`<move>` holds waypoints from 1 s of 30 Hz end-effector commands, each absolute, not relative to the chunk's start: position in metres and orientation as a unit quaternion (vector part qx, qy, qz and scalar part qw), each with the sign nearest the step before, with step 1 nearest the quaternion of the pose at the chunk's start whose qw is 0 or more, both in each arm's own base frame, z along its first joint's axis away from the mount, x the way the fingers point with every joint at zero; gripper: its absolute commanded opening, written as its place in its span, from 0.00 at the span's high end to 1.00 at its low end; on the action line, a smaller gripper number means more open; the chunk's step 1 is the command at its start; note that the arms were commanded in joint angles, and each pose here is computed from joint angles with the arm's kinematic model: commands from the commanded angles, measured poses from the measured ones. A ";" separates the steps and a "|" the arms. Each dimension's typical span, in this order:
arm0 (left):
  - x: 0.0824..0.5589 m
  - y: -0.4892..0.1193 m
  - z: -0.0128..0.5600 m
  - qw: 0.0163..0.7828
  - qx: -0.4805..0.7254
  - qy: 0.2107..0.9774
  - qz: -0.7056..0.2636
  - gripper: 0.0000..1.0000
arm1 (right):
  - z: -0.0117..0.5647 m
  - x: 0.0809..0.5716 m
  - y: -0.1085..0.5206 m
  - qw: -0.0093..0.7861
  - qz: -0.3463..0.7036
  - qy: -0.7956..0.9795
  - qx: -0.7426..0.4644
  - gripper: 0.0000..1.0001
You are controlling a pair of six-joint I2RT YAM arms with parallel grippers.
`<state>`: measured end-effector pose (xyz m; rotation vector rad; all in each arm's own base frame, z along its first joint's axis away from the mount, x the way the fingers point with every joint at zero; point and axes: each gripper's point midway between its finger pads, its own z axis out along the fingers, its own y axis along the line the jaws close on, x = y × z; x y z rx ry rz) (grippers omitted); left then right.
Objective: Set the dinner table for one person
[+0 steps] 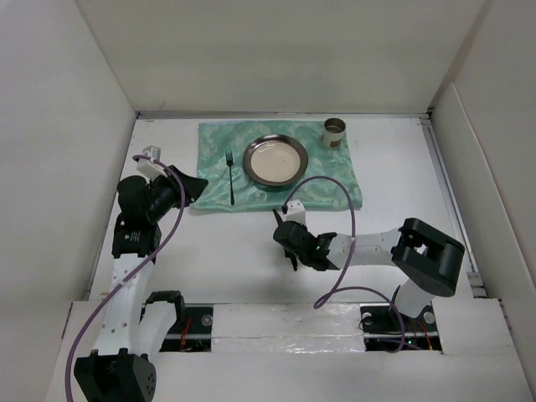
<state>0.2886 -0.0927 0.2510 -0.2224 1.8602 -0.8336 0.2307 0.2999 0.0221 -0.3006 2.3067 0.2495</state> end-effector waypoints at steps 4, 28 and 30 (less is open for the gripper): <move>0.289 -0.096 0.270 0.546 -0.073 0.756 -0.354 0.74 | -0.004 0.207 0.269 0.347 0.059 0.927 -0.131 0.87; 0.288 -0.097 0.270 0.544 -0.071 0.756 -0.357 0.74 | 0.139 0.259 0.249 0.459 0.115 0.877 -0.079 1.00; 0.287 -0.097 0.271 0.545 -0.068 0.755 -0.358 0.74 | 0.152 0.285 0.234 0.477 0.107 0.870 -0.064 1.00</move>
